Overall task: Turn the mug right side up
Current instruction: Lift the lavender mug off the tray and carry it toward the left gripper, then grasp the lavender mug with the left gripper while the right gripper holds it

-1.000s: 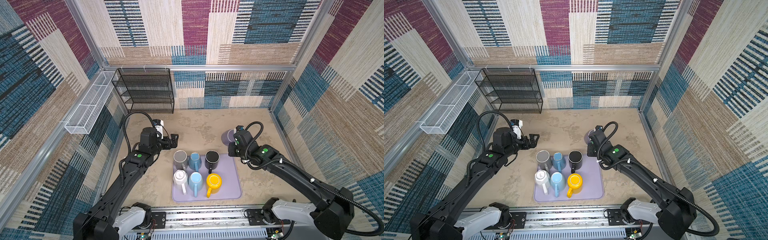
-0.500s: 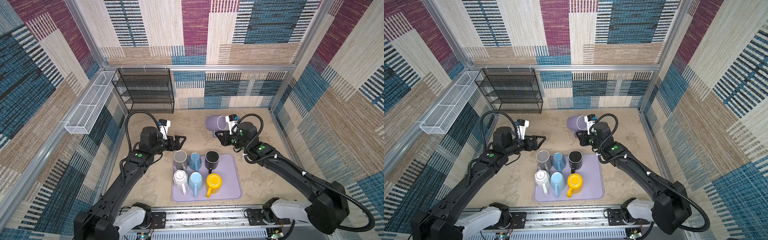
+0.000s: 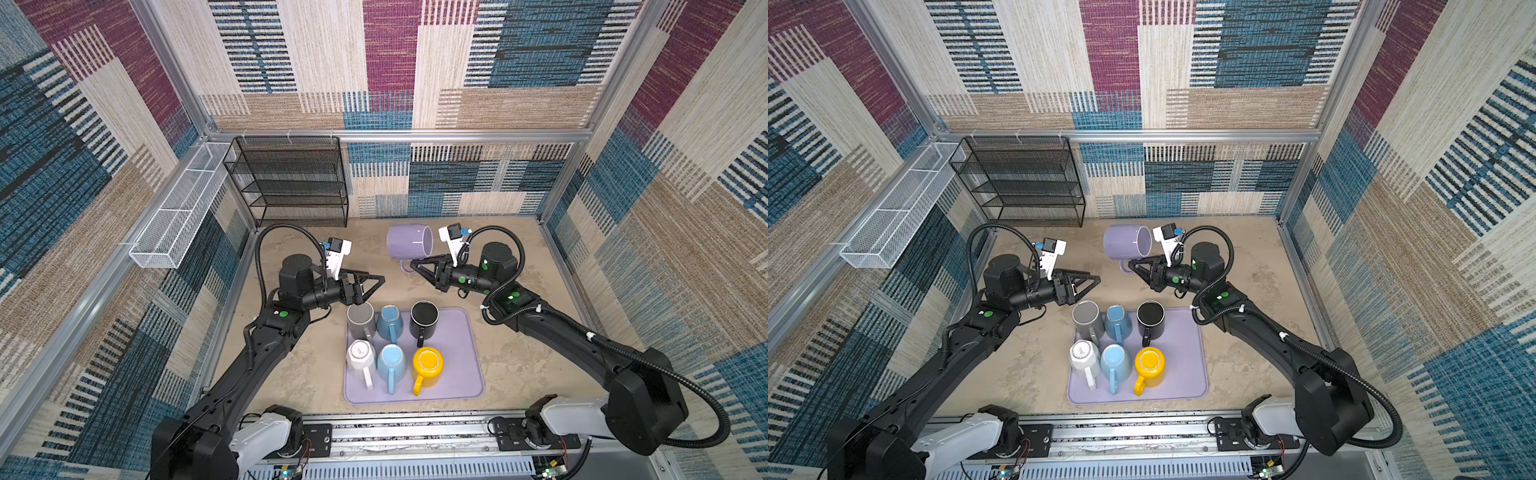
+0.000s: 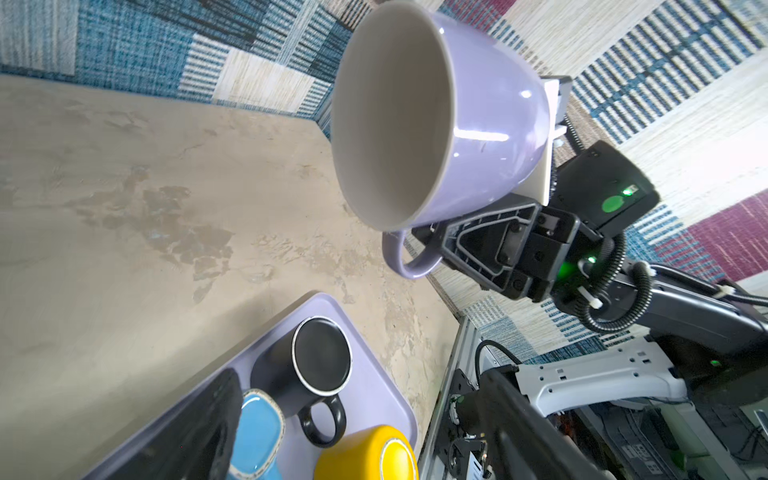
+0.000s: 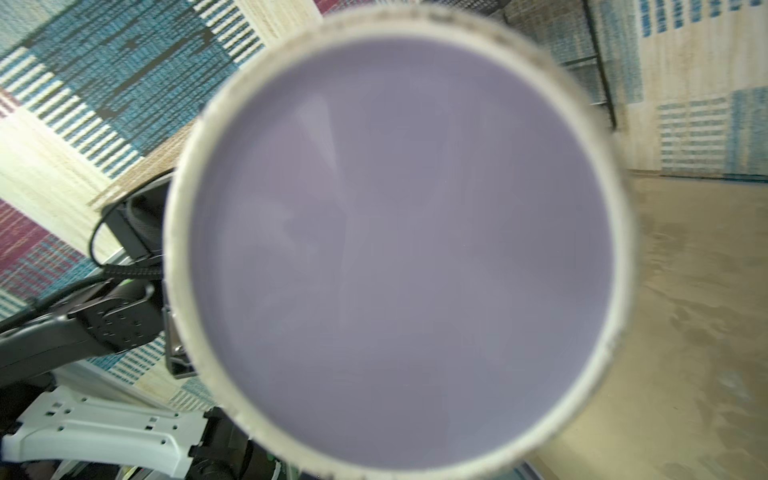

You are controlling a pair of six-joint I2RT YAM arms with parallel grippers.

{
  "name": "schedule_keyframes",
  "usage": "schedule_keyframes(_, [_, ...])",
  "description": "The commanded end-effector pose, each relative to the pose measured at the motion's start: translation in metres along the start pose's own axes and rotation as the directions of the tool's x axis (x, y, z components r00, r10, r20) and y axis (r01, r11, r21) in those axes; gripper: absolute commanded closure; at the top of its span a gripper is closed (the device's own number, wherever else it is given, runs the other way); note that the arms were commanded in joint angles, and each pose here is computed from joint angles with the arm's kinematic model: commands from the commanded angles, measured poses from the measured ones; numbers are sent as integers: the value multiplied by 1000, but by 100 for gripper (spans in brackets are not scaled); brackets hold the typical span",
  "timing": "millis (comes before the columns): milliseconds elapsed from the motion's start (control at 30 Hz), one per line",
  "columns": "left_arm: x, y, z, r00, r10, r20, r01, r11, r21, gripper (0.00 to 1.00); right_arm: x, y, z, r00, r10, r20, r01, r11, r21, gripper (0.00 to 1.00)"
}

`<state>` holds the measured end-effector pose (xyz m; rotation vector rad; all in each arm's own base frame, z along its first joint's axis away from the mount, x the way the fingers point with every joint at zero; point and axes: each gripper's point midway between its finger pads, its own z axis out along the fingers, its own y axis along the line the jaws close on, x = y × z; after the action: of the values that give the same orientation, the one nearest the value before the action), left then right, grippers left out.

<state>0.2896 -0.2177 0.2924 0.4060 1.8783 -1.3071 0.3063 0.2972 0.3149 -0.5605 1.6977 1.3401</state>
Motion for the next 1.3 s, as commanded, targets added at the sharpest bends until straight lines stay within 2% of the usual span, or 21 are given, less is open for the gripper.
schedule_keyframes(0, [-17, -28, -1, 997, 38, 60, -46, 989, 140, 17, -22, 37, -3, 993, -88, 84, 102, 981, -167, 100])
schedule_keyframes(167, [-22, -39, -1, 995, 53, 83, -70, 974, 216, 22, -18, 44, -1, 993, -92, 72, 106, 966, -234, 100])
schedule_keyframes(333, [-24, -43, 1, 994, 53, 91, -74, 967, 246, 31, -16, 48, 2, 993, -93, 67, 108, 957, -271, 100])
schedule_keyframes(367, [-28, -48, -1, 990, 77, 115, -105, 960, 260, 32, -16, 49, 3, 993, -94, 66, 109, 954, -279, 100])
schedule_keyframes(567, [-29, -53, 4, 989, 83, 118, -114, 951, 289, 39, -14, 53, 12, 994, -91, 61, 106, 945, -309, 100])
schedule_keyframes(833, [-28, -57, 10, 989, 81, 122, -116, 941, 317, 49, -13, 59, 25, 994, -85, 61, 101, 936, -338, 100])
schedule_keyframes(1267, [-29, -57, 9, 986, 88, 141, -128, 941, 312, 74, -8, 62, 31, 997, -69, 43, 80, 928, -364, 100])
